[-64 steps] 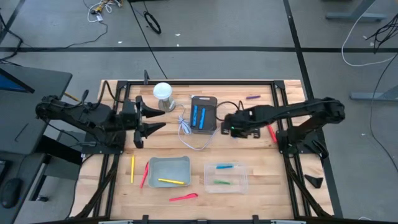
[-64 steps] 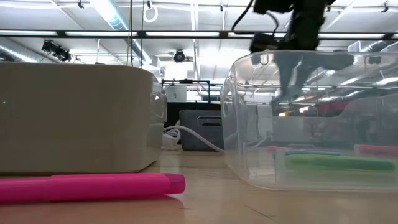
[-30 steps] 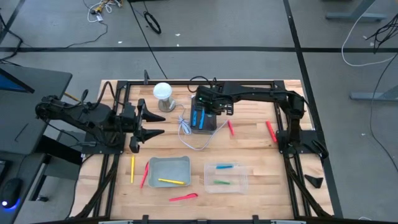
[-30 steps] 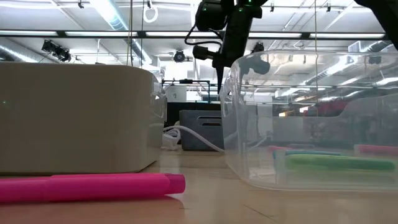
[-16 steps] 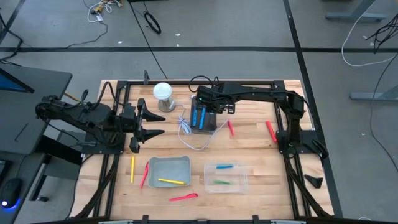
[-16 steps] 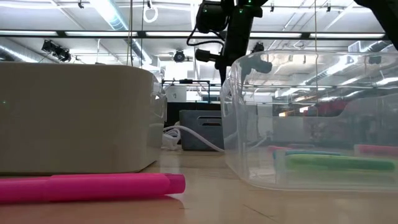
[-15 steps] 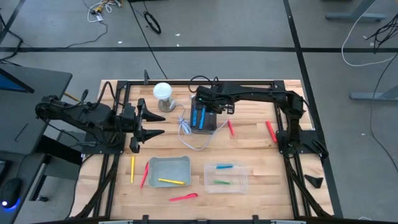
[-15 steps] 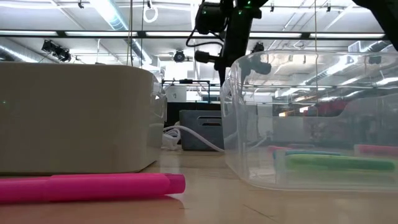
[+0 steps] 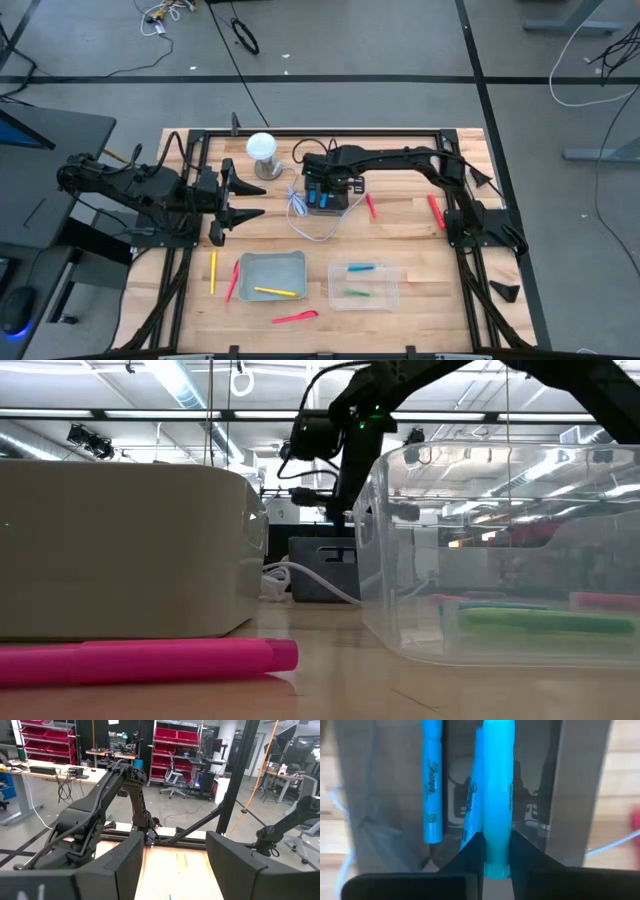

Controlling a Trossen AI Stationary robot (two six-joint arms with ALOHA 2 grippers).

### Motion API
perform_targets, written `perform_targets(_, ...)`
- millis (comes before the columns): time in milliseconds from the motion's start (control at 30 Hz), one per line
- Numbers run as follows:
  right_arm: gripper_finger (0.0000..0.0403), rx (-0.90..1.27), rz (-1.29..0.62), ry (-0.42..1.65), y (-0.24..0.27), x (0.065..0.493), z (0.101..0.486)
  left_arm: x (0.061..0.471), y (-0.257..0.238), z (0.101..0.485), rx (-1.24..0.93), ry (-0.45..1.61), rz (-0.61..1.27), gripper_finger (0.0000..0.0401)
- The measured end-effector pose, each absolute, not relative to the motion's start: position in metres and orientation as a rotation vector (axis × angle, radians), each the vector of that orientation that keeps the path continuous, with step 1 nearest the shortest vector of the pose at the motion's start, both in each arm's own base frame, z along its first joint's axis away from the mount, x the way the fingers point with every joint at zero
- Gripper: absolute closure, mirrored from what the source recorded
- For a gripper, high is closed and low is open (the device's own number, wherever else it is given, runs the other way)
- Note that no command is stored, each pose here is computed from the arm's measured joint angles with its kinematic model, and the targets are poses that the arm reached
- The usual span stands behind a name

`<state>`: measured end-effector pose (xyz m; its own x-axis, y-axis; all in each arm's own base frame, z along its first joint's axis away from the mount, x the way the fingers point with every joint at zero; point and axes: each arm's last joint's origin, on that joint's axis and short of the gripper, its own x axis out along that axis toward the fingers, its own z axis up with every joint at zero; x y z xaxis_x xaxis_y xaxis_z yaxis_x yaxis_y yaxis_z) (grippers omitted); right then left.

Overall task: Pick & Place Markers
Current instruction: Put the blue highlighter pen into the black bin

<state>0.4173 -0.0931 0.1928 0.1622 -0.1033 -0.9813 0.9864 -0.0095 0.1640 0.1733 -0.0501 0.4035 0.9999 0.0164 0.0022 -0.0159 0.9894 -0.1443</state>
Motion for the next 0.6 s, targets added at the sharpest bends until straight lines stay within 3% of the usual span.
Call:
perform_targets(300,0.0350,1.204,-1.152,1.046,-0.093,0.421,0.176,0.173,-0.050,0.402,-0.138,0.008,0.017,0.0181)
perform_targets(600,0.0289,1.197,-1.148,1.050,-0.094,0.421,0.176,0.173,-0.050,0.402,-0.141,0.012,0.005,0.0181)
